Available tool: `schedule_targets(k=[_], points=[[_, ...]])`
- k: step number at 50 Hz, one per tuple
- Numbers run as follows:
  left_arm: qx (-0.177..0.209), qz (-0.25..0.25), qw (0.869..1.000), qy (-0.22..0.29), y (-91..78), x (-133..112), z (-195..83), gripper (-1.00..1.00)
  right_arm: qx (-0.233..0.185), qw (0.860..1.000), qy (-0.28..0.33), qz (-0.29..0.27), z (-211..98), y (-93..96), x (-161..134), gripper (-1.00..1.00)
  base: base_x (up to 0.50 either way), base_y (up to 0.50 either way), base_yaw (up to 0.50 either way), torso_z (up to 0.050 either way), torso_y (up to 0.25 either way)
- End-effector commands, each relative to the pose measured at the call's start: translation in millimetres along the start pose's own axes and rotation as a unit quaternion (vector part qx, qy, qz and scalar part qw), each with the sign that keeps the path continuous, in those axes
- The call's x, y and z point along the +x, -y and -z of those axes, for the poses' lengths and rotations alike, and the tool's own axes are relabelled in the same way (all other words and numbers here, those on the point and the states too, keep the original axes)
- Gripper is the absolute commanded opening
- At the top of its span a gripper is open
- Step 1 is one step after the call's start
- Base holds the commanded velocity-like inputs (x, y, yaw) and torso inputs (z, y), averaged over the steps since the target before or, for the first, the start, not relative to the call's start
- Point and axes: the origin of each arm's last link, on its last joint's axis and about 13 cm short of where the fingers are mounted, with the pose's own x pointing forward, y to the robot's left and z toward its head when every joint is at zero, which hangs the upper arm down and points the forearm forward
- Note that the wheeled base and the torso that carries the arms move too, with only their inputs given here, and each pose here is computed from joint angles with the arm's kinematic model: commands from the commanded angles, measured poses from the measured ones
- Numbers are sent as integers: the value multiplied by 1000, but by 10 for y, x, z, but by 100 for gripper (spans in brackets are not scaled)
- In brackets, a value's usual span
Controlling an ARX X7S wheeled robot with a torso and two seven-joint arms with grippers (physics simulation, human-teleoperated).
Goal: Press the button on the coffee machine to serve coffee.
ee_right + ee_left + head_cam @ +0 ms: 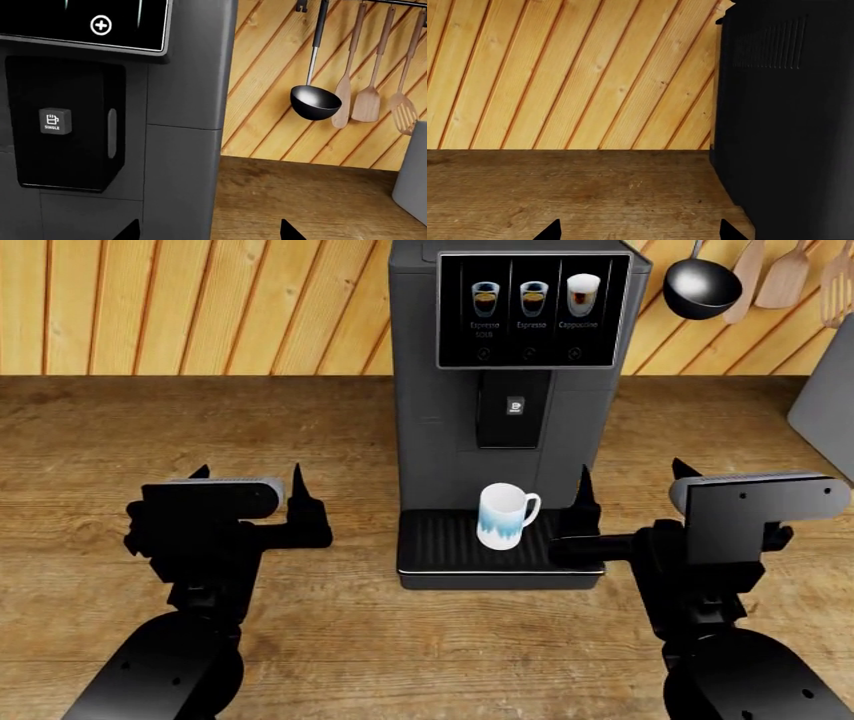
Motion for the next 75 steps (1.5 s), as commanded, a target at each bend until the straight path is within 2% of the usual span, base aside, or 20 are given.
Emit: schedule_targets(k=[1, 5, 16, 23, 34, 35, 46, 58, 65, 75], points=[[1, -2, 1000, -2, -17, -4, 15, 100, -2, 998, 2, -59, -221, -192, -38, 100, 0, 0, 0, 0, 0], [1, -3, 1000, -3, -28, -9, 22, 100, -5, 996, 9, -86, -317, -274, -72, 100, 0, 0, 0, 0, 0], [3, -3, 1000, -3, 7, -2, 13, 100, 1, 991, 15, -130, -383, -429, 104, 100, 0, 0, 0, 0, 0], [1, -5, 1000, -4, -26, -9, 20, 100, 8, 991, 11, -135, -377, -459, 228, 100, 0, 0, 0, 0, 0], [2, -5, 1000, -5, -35, -8, 37, 100, 11, 990, 17, -138, -388, -494, 221, 100, 0, 0, 0, 0, 0], [2, -4, 1000, -6, -24, -6, 41, 100, 10, 990, 20, -136, -394, -494, 218, -100, 0, 0, 0, 0, 0], [2, -3, 1000, -7, -9, -4, 48, 100, 8, 991, 28, -133, -437, -496, 230, -100, 0, 0, 0, 0, 0], [1, -5, 1000, -7, -34, -4, 53, 100, -26, 992, 48, -113, -487, -512, 263, -100, 0, 0, 0, 0, 0], [0, -4, 1000, -7, -30, -4, 49, 100, -23, 995, 44, -91, -467, -498, 265, -100, 0, 0, 0, 0, 0], [1, -2, 1000, -9, 7, 8, 72, 100, -18, 995, 37, -95, -426, -505, 292, -100, 0, 0, 0, 0, 0]])
